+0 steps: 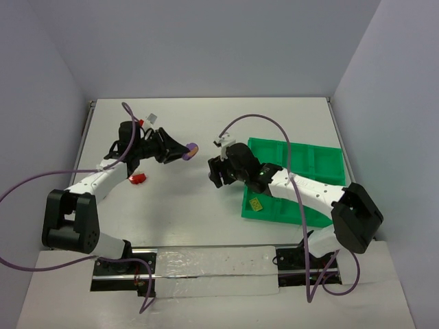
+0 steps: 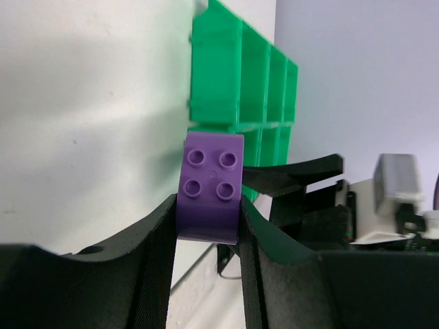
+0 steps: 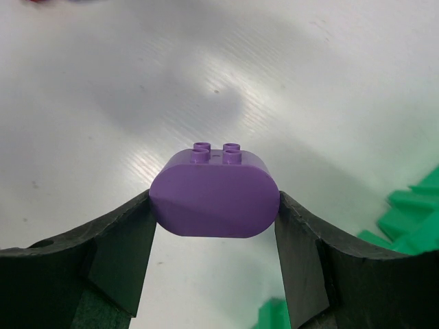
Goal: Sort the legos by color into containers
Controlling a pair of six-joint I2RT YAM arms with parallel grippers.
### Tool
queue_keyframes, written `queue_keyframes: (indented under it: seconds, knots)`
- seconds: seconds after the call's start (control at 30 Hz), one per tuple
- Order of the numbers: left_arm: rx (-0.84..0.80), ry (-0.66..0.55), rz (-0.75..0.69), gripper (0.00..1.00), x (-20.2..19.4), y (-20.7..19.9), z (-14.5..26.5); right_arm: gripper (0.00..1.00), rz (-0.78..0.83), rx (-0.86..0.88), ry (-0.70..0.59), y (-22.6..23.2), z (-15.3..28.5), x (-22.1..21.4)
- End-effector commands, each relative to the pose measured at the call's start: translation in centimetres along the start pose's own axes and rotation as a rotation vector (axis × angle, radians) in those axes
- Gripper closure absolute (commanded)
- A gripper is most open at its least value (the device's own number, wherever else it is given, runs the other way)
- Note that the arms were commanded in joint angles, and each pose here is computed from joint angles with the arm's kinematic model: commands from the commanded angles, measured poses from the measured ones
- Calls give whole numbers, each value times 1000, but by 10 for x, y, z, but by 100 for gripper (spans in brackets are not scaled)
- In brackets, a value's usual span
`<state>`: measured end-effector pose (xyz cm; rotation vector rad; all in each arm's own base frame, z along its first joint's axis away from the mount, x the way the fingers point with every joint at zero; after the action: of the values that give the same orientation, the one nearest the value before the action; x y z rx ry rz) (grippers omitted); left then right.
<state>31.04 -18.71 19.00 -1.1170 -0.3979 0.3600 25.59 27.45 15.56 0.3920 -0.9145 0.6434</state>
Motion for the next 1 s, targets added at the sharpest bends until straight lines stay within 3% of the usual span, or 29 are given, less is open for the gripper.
queue_keyframes:
  seconds: [0.0,0.27,0.57,0.83,0.97]
  knots:
    - [-92,-80,-59,100,22,-37,14,52,-9,-70,43,-12,7,-7]
    - [-59,-86,-89,100,31,-41,15,52,-54,-186,71,-35,28,4]
    - [-46,-83,-114,100,33,-40,14,49,-338,-442,-90,-118,112,21]
    - [-29,-78,-110,100,29,-32,14,48,-399,-655,-69,-173,130,15]
    - [-22,-88,-115,100,28,-32,16,48,-453,-647,-91,-181,133,10]
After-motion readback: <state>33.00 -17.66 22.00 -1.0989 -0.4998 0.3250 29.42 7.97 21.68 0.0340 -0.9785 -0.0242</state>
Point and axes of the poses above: each gripper's point midway between its finger pads, its own z axis back along the fingers, its own y axis along the line the jaws close on, x = y × z, the point moved 4 cm from there along z, back along the fingers, and after that the axes turned 8 degrees about z, right-handed, at the moved point
